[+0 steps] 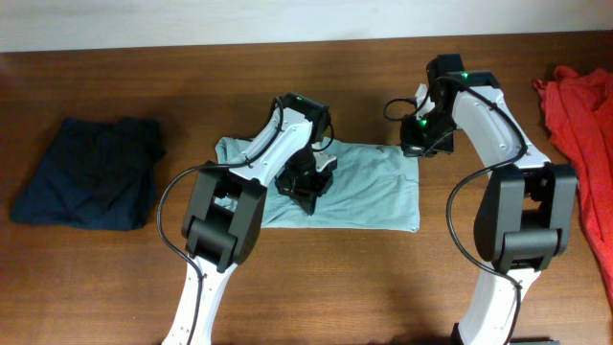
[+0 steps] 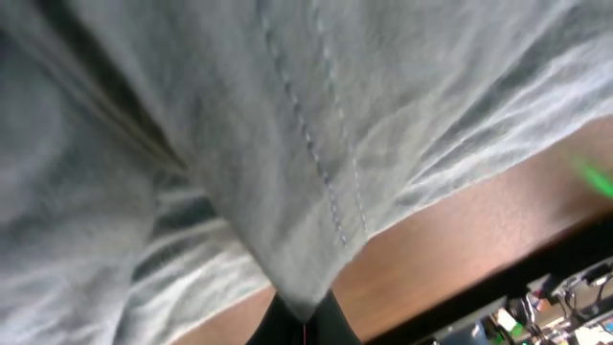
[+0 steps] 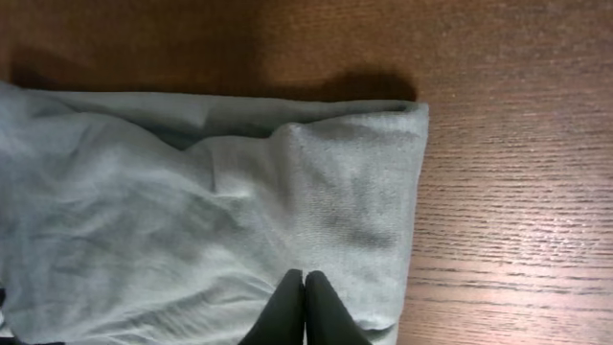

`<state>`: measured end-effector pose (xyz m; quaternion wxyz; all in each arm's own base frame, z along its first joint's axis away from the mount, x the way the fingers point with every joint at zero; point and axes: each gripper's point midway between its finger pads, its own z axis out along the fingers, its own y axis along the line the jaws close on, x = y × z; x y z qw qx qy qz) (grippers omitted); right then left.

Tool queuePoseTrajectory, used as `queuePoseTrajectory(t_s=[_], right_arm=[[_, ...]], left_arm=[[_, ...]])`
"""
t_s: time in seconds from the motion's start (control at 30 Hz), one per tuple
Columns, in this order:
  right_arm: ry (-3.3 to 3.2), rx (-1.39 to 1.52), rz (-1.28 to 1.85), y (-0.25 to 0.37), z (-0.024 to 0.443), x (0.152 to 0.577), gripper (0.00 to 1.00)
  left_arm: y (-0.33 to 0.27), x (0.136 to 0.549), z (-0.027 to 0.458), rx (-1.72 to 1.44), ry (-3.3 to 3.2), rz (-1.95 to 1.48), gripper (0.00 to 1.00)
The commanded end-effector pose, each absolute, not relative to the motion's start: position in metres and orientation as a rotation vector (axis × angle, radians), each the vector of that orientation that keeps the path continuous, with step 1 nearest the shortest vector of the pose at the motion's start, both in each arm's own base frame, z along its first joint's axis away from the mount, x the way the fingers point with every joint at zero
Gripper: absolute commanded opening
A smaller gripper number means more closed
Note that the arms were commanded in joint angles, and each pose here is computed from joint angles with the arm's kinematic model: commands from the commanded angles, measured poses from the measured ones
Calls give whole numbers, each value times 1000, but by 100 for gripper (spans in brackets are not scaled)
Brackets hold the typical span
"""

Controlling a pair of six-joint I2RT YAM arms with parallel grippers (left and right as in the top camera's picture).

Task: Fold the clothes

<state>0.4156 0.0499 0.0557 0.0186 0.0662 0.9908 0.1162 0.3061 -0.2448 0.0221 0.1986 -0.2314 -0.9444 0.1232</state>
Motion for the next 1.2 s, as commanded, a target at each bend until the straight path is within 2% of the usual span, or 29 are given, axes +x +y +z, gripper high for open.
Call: queuePoseTrajectory(t_s=[0.0, 0.2, 0.3, 0.57, 0.67, 0.7, 0.73, 0.87, 1.0, 1.17], right_arm=[[3155, 274, 347, 48, 22, 401, 4], [3119, 287, 336, 44, -15, 401, 4], [3077, 400, 155, 19, -36, 401, 4], [3047, 438, 128, 6, -41, 403, 4], [3059, 433, 130, 6, -41, 401, 5], [3072, 403, 129, 5, -41, 398, 10], [3080, 408, 127, 4, -40, 396, 11], [3087, 371, 286, 8, -22, 399, 20], [2996, 145, 678, 39, 20, 410, 35], [2922, 31, 848, 57, 61, 403, 39]], left_arm=[[-248, 303, 21, -645, -2632, 359, 1], [-245, 299, 23, -634, -2614, 349, 1], [-237, 291, 26, -620, -2581, 301, 1], [-223, 280, 31, -627, -2525, 226, 1], [-224, 284, 29, -636, -2542, 221, 18], [-225, 286, 28, -630, -2553, 222, 28], [-225, 287, 27, -628, -2559, 223, 29], [-223, 292, 27, -634, -2576, 211, 29], [-220, 301, 33, -629, -2603, 207, 29], [-225, 333, 51, -648, -2715, 256, 29]])
